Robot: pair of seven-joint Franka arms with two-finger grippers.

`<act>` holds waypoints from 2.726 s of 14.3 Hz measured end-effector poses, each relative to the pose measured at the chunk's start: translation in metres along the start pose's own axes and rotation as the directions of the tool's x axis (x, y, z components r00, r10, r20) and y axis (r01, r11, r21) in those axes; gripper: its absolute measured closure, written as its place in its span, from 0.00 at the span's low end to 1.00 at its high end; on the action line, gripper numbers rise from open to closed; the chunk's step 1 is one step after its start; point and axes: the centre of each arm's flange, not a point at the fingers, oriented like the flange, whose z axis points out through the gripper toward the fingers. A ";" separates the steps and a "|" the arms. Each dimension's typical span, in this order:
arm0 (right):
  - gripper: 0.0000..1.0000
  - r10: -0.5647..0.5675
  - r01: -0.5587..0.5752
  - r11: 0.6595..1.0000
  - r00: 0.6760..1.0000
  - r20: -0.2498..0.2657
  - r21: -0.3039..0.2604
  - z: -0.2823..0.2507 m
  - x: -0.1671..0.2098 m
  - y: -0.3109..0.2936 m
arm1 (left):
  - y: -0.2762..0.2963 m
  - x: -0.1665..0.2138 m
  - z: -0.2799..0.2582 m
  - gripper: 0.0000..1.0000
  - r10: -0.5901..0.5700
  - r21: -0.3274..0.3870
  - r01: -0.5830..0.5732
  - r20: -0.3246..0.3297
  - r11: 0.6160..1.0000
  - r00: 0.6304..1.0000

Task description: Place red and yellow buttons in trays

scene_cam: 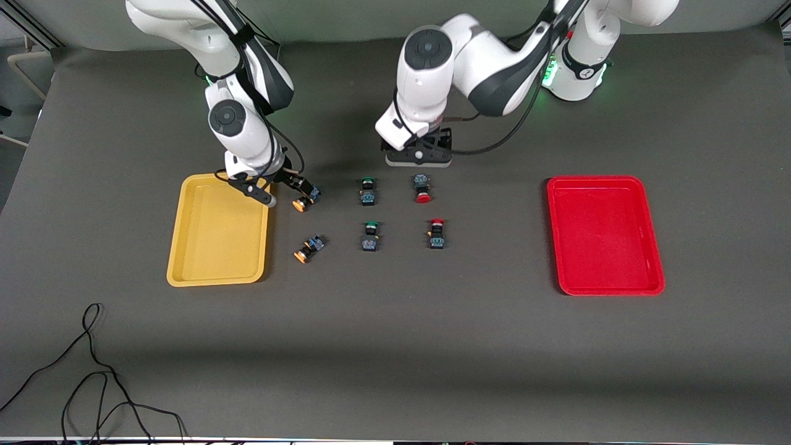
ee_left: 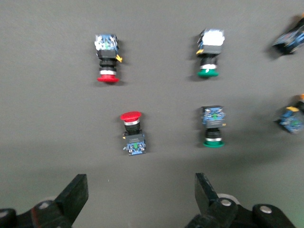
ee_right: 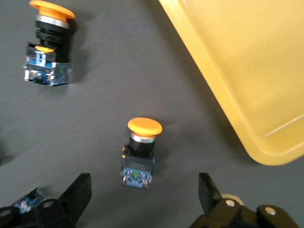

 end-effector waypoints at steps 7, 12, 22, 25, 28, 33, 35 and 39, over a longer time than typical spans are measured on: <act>0.03 0.012 -0.011 1.000 0.999 0.038 -0.023 0.062 0.000 0.006 | -0.013 -0.002 0.147 0.00 -0.010 0.087 0.011 -0.007 0.996 1.000; 0.43 0.013 -0.012 1.000 0.999 0.041 -0.026 0.065 0.000 0.005 | -0.027 0.015 0.174 0.00 -0.019 0.092 0.022 -0.028 0.996 0.999; 0.60 0.043 -0.042 0.999 0.999 0.028 -0.034 -0.047 0.041 0.004 | -0.021 0.013 0.182 0.49 -0.040 0.067 0.042 -0.034 0.997 0.999; 0.60 0.012 -0.012 1.000 0.999 0.042 -0.018 -0.097 0.097 0.066 | -0.017 0.011 0.179 0.62 -0.069 0.063 0.071 -0.034 0.995 0.997; 0.60 0.004 -0.003 1.000 0.997 0.074 -0.014 -0.093 0.130 0.120 | -0.011 0.021 0.153 0.62 -0.115 0.083 0.115 0.001 0.990 0.993; 0.60 0.005 0.003 0.998 0.993 0.116 -0.067 -0.018 0.148 0.160 | -0.070 0.089 0.003 0.62 -0.152 0.015 0.151 0.094 0.988 0.984; 0.60 0.009 0.001 0.996 0.993 0.115 -0.086 0.007 0.150 0.162 | -0.133 0.110 -0.043 0.62 -0.143 0.026 0.141 0.119 0.990 0.982; 0.55 0.016 -0.002 0.994 0.992 0.126 -0.107 0.027 0.150 0.166 | -0.289 0.137 -0.058 0.62 -0.081 0.031 0.077 0.174 0.997 0.981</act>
